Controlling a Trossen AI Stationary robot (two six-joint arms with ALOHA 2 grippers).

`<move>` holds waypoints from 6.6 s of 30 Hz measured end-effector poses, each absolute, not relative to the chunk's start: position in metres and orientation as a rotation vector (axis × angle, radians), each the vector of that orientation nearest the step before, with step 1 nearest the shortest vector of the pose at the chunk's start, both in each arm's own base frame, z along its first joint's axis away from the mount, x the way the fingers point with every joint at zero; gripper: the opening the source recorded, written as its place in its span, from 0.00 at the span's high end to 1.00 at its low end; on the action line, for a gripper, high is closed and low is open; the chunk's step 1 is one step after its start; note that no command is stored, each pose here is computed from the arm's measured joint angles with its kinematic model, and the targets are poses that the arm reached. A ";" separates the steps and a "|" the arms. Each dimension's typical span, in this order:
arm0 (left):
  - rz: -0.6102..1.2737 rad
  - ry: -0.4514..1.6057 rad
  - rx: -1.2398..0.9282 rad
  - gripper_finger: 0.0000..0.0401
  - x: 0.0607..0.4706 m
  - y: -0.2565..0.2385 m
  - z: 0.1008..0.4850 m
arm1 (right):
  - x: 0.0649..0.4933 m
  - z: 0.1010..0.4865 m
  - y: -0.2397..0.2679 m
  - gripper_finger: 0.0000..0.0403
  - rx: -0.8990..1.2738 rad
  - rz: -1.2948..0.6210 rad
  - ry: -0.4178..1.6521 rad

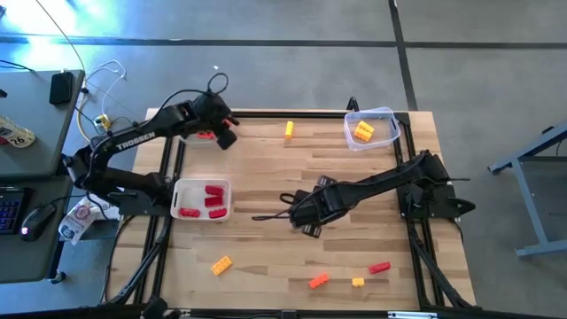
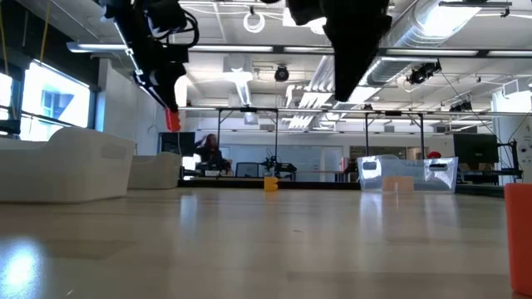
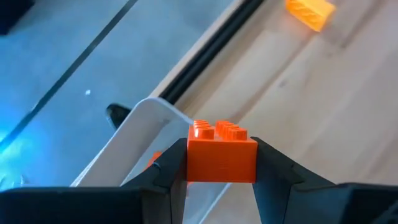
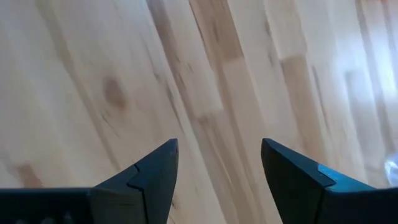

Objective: Sort & place blocks by color
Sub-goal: Put the orange game piece into the gray bin, then put the yellow game piece into the transparent bin

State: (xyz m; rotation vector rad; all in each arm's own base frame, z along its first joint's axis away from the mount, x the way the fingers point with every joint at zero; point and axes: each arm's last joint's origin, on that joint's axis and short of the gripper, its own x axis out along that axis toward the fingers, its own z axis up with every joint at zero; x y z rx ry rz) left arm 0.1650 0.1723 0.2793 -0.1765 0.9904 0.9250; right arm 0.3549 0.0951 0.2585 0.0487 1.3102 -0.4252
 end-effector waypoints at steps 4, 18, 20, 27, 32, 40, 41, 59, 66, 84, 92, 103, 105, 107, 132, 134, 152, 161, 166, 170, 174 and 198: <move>0.981 0.984 -0.220 0.72 0.156 0.181 0.278 | 0.344 0.258 0.093 0.46 0.044 -0.477 1.406; 0.944 1.073 -0.385 0.71 0.149 0.209 0.250 | 0.312 0.258 0.142 0.46 0.029 -0.298 1.622; 0.947 1.095 -0.398 0.71 0.149 0.213 0.245 | 0.307 0.258 0.153 0.46 0.010 -0.265 1.628; 0.952 1.151 -0.427 0.71 0.150 0.222 0.230 | 0.286 0.258 0.189 0.46 -0.041 -0.209 1.623; 0.965 1.183 -0.446 0.71 0.149 0.228 0.222 | 0.270 0.257 0.211 0.46 -0.014 -0.196 1.636; 0.978 1.265 -0.485 0.69 0.147 0.238 0.202 | 0.249 0.257 0.237 0.46 -0.036 -0.173 1.620; 0.977 1.273 -0.487 0.68 0.148 0.239 0.200 | 0.247 0.257 0.239 0.46 -0.040 -0.165 1.617; 0.967 1.328 -0.461 0.60 0.147 0.238 0.198 | 0.230 0.242 0.273 0.46 -0.090 -0.098 1.601; 0.986 1.474 -0.479 0.50 0.140 0.231 0.204 | 0.231 0.230 0.280 0.46 -0.116 -0.094 1.615; 0.880 1.464 -0.622 0.48 0.143 0.227 0.224 | 0.246 0.190 0.299 0.46 -0.113 -0.047 1.609; 0.802 1.438 -0.650 0.48 0.144 0.226 0.224 | 0.248 0.176 0.302 0.46 -0.119 -0.069 1.638; 0.663 1.352 -0.708 0.48 0.147 0.222 0.228 | 0.251 0.143 0.307 0.49 -0.147 -0.104 1.718; 0.657 1.326 -0.699 0.48 0.147 0.220 0.233 | 0.251 0.143 0.307 0.53 -0.144 -0.103 1.721; 0.660 1.303 -0.680 0.48 0.147 0.217 0.238 | 0.253 0.143 0.306 0.60 -0.136 -0.104 1.719; 0.543 1.078 -0.449 0.48 0.161 0.137 0.303 | 0.284 0.179 0.226 0.82 -0.384 -0.481 1.680; 0.523 1.071 -0.437 0.48 0.164 0.130 0.305 | 0.289 0.188 0.216 0.82 -0.377 -0.495 1.646; 0.328 1.090 -0.340 0.48 0.190 0.082 0.307 | 0.319 0.267 0.101 0.82 -0.301 -0.761 1.326; 0.263 1.091 -0.317 0.48 0.198 0.063 0.308 | 0.316 0.299 0.024 0.82 -0.194 -0.941 1.269; 0.228 1.085 -0.289 0.48 0.202 0.054 0.308 | 0.310 0.309 -0.018 0.82 -0.124 -1.023 1.288; 0.213 1.067 -0.291 0.48 0.205 0.048 0.309 | 0.303 0.312 -0.051 0.82 -0.086 -1.051 1.350; 0.193 1.070 -0.277 0.48 0.206 0.043 0.309 | 0.295 0.311 -0.086 0.82 -0.025 -1.064 1.428; 0.229 1.000 -0.220 0.48 0.214 0.035 0.312 | 0.232 0.305 -0.222 0.82 0.511 -0.883 1.465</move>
